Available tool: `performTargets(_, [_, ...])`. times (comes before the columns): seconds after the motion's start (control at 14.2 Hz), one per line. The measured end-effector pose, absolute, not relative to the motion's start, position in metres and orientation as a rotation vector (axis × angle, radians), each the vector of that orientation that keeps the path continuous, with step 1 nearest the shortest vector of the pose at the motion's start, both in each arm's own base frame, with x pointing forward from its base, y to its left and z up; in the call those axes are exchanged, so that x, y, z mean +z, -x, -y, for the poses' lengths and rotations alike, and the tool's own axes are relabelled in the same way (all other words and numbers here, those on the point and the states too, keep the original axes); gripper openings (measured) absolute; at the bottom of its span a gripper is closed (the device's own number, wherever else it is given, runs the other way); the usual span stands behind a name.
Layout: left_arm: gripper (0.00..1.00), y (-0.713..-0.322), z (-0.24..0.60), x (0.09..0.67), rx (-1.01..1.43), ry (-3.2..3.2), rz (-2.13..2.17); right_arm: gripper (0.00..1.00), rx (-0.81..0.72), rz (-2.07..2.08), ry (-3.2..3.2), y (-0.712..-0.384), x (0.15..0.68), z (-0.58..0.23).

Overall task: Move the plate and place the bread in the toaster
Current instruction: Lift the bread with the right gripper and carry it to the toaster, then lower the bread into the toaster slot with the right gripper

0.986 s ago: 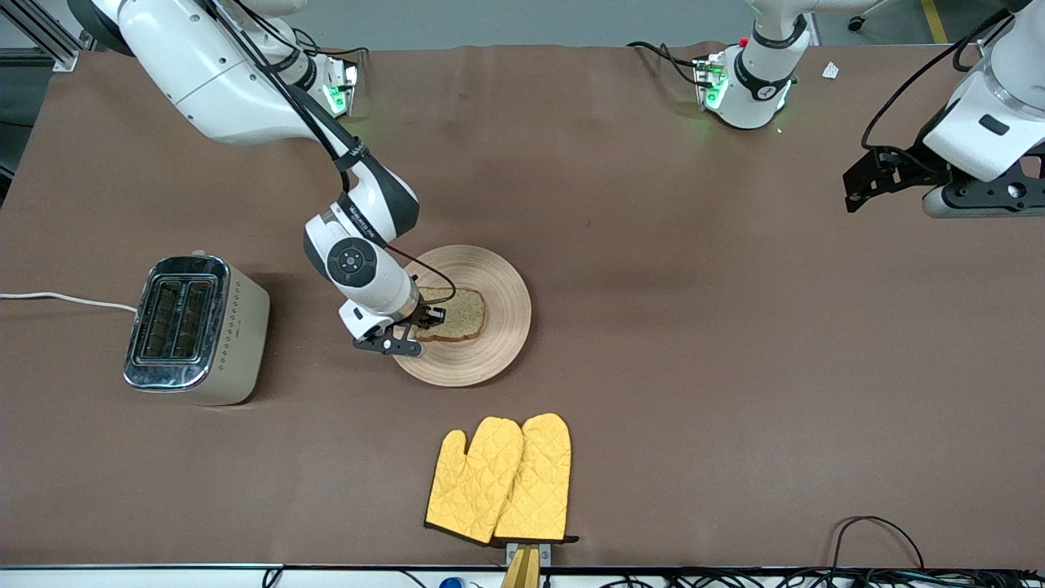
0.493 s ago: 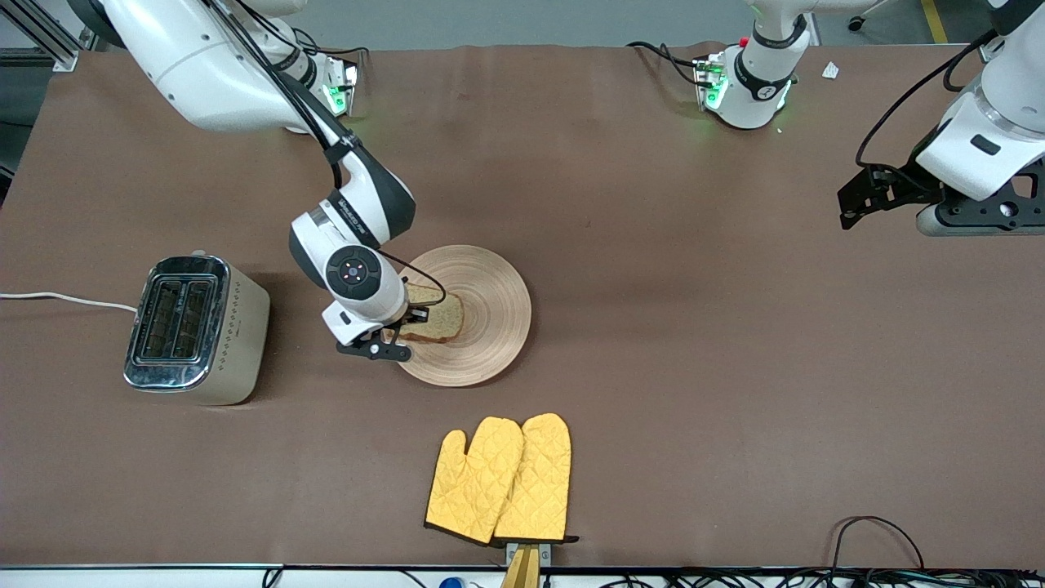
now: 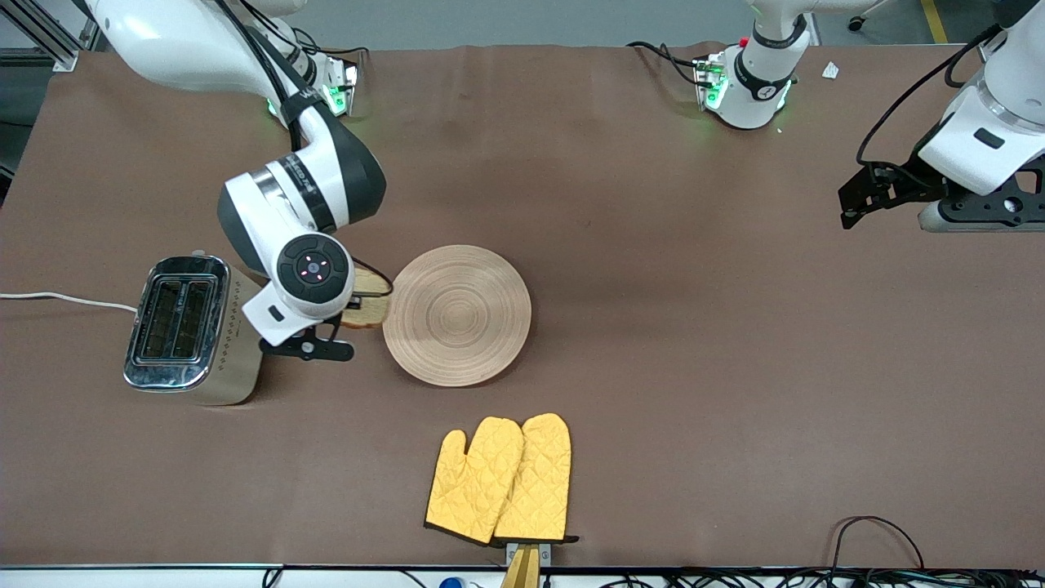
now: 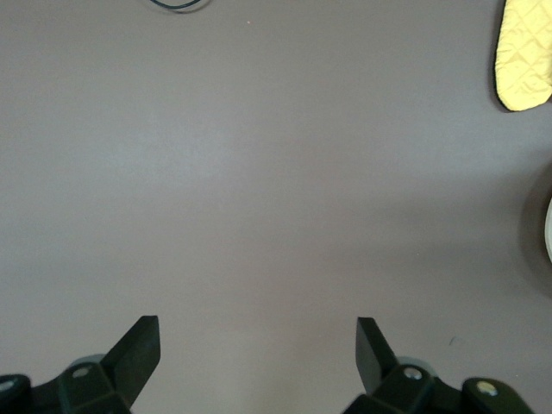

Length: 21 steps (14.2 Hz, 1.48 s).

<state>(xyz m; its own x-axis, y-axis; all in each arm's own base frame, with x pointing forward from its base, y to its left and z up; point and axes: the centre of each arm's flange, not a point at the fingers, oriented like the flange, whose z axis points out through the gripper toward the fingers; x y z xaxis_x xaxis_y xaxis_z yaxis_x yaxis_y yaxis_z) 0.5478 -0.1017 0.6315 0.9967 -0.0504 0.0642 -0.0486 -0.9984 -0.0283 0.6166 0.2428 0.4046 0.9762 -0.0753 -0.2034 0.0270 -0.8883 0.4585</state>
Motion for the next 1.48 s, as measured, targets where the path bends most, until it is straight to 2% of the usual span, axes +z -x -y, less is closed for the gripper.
performTargets(0.63, [1.0, -0.549, 0.111, 0.631, -0.121, 3.114, -0.104, 0.08, -0.341, -0.265, -2.044, -0.638, 0.43, -0.163])
performTargets(0.92, [1.0, -0.548, 0.114, 0.63, -0.12, 3.114, -0.113, 0.08, -0.398, -0.247, -1.966, -0.654, 0.404, -0.11])
performTargets(1.48, [1.0, -0.55, 0.111, 0.63, -0.124, 3.115, -0.103, 0.05, -0.295, -0.123, -1.935, -0.667, 0.35, -0.098])
